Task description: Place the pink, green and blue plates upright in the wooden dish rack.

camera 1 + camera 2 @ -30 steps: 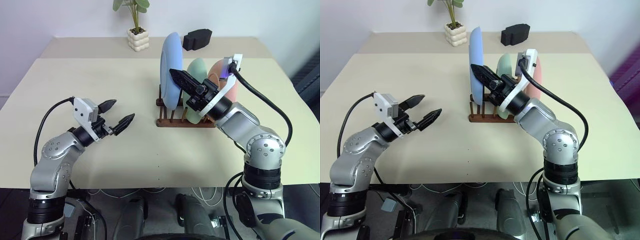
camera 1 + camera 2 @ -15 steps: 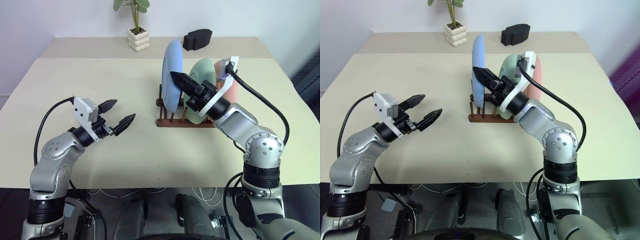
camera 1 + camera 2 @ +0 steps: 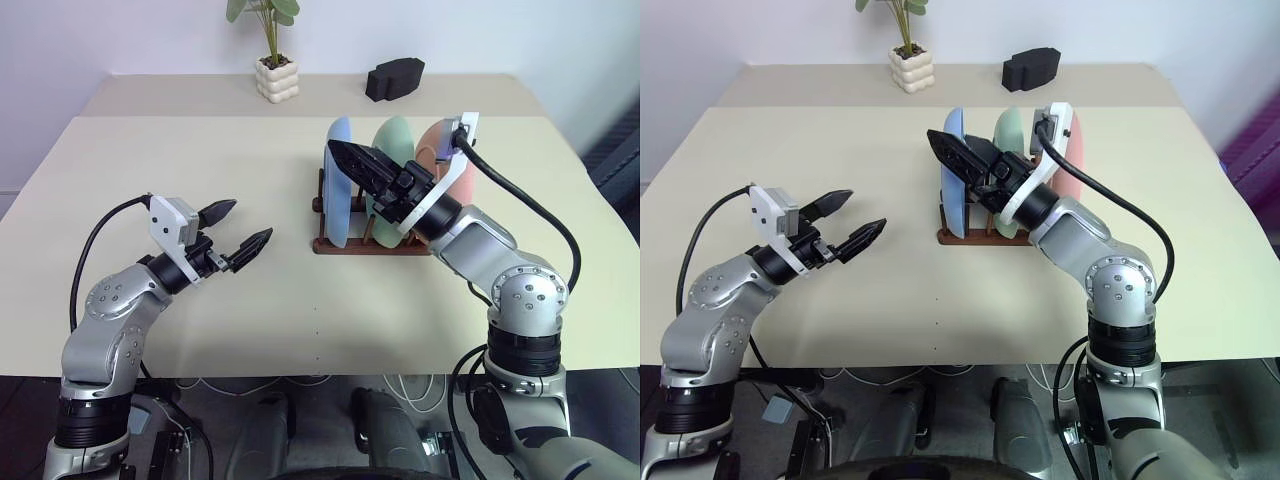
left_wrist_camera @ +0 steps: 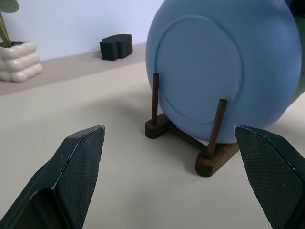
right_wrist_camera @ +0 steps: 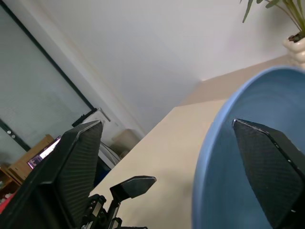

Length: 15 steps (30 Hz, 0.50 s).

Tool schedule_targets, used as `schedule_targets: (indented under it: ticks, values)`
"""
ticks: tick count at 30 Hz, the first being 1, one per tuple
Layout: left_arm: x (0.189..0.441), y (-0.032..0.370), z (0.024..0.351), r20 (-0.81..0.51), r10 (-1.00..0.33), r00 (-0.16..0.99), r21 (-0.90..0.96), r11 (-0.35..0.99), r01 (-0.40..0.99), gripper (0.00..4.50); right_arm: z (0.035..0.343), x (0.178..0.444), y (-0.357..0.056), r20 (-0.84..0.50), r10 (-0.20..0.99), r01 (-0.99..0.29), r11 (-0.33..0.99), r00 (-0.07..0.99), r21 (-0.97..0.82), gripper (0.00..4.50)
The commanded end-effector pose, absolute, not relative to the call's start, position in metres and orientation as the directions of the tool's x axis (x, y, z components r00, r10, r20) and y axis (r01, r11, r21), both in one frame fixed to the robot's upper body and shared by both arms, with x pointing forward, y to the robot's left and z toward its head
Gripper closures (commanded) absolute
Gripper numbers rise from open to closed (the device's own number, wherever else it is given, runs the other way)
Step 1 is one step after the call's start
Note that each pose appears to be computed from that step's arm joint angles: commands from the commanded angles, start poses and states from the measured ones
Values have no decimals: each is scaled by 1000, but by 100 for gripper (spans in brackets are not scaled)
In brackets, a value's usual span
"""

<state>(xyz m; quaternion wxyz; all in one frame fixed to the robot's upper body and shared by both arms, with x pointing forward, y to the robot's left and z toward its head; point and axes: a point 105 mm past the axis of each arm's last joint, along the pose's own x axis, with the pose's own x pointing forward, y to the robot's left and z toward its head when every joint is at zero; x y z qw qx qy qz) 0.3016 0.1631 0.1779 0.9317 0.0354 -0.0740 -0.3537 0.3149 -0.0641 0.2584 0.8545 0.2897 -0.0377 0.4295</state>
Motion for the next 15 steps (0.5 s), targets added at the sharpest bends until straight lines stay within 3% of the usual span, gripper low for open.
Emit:
schedule_targets:
  ticks: [1, 11, 15]
  values:
    - [297, 159, 190, 146, -680, 719, 152, 734, 662, 0, 283, 307, -65, 392, 710, -805, 452, 585, 384, 3]
    - [296, 157, 189, 148, -681, 717, 150, 732, 664, 0, 321, 289, -62, 452, 759, -875, 471, 468, 115, 3]
    - [298, 154, 190, 142, -696, 704, 150, 718, 679, 0, 344, 287, -85, 459, 760, -802, 578, 461, -152, 3]
